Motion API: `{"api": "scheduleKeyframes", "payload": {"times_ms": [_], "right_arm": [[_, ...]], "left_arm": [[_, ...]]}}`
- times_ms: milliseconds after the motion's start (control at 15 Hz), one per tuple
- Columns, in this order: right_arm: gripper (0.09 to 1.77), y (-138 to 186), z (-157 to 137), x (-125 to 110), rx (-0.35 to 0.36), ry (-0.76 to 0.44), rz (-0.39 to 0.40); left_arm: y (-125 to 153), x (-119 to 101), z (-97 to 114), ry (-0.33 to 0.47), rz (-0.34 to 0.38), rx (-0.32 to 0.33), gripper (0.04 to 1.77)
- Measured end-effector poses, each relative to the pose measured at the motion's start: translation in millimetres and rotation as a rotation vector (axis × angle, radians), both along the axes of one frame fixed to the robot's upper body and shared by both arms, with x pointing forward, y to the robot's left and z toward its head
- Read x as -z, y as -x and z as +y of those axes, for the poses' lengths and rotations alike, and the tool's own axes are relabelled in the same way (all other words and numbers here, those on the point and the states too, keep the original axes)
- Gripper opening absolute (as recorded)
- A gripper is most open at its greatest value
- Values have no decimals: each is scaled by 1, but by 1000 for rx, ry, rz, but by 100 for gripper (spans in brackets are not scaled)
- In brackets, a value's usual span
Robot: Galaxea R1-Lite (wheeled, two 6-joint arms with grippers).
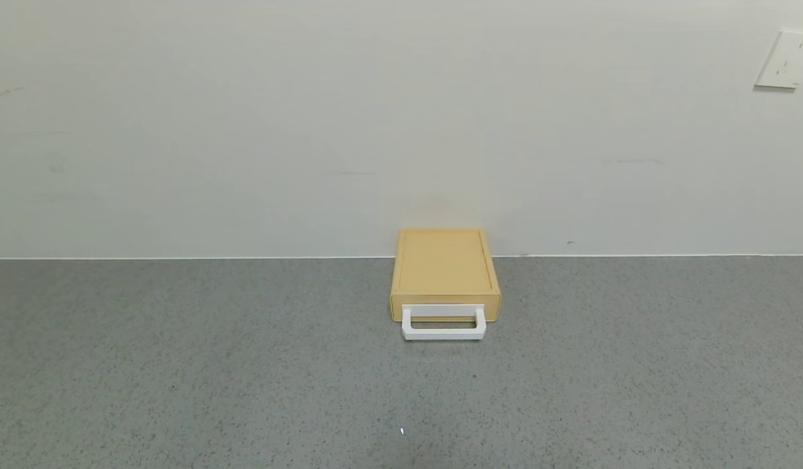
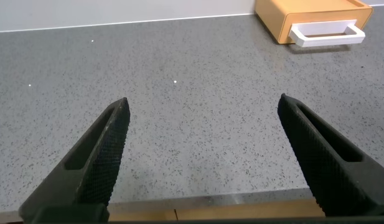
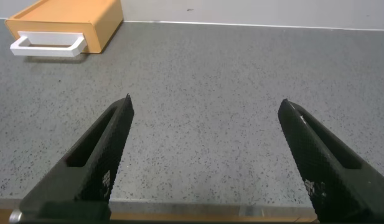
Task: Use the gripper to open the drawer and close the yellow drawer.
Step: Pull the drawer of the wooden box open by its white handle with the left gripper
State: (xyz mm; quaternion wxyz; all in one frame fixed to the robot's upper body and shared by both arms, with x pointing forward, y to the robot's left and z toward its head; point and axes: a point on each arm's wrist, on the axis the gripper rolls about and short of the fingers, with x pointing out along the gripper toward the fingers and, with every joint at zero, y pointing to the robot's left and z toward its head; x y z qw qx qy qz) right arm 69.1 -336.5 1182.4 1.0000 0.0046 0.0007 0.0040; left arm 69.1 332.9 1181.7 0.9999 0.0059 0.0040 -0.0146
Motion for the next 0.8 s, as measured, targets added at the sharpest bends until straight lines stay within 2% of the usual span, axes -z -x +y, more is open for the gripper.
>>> {"api": "scheduleKeyframes", "payload": {"times_ms": [467,800], "right_arm": [[171,0,0,0,1,2,2],[171,0,0,0,1,1,1]], "left_arm": [[0,0,0,1,0,0,172],[1,-3,0,-42,-7,13,172]]}}
